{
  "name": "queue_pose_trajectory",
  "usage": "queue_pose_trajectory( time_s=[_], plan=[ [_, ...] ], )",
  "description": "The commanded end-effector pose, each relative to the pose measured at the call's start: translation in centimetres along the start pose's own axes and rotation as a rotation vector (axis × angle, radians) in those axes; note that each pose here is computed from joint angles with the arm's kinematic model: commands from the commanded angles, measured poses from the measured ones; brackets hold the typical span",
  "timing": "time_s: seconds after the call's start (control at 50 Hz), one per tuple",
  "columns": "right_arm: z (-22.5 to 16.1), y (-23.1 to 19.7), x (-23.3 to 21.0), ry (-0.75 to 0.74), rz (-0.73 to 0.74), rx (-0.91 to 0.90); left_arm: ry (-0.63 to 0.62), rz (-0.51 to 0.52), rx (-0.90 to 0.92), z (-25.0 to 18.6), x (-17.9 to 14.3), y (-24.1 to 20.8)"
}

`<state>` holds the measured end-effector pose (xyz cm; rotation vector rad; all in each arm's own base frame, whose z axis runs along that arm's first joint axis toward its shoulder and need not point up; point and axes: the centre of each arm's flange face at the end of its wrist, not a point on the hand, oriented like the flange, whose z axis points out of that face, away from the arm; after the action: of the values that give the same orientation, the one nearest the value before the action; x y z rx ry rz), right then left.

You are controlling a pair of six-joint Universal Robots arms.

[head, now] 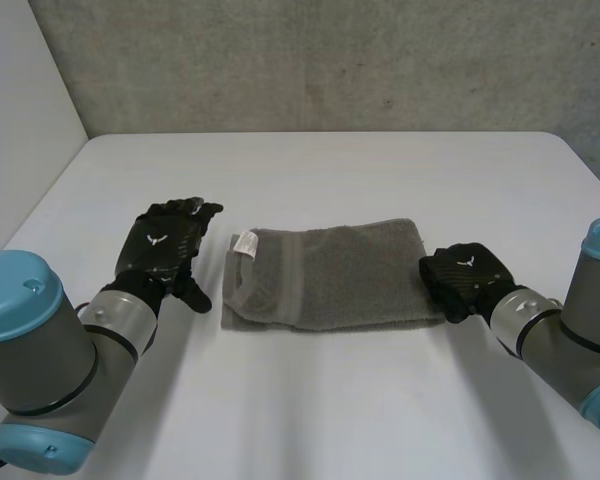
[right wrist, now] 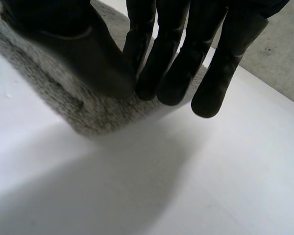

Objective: Fold the laundry

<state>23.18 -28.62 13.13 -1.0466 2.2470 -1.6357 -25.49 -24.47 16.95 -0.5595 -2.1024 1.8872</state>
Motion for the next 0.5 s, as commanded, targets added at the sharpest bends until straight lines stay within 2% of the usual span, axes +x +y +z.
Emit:
queue_pose_trajectory(
  time_s=[0.02,0.34,0.5],
  plan=[
    [0.3,-0.5,0.9,0.028,0.001,0.018,-0.002,0.0,-0.005,-0.1,-0.1,0.1],
    [-0.7,0.7,0.3,0.016,0.037,0.007,-0.001,-0.001,-0.011,-0.3,0.0,0.3],
    [-0.8,0.1,0.2,-0.006,0.121,0.057,0.0,-0.001,-0.016,-0.5,0.0,0.4]
  ],
)
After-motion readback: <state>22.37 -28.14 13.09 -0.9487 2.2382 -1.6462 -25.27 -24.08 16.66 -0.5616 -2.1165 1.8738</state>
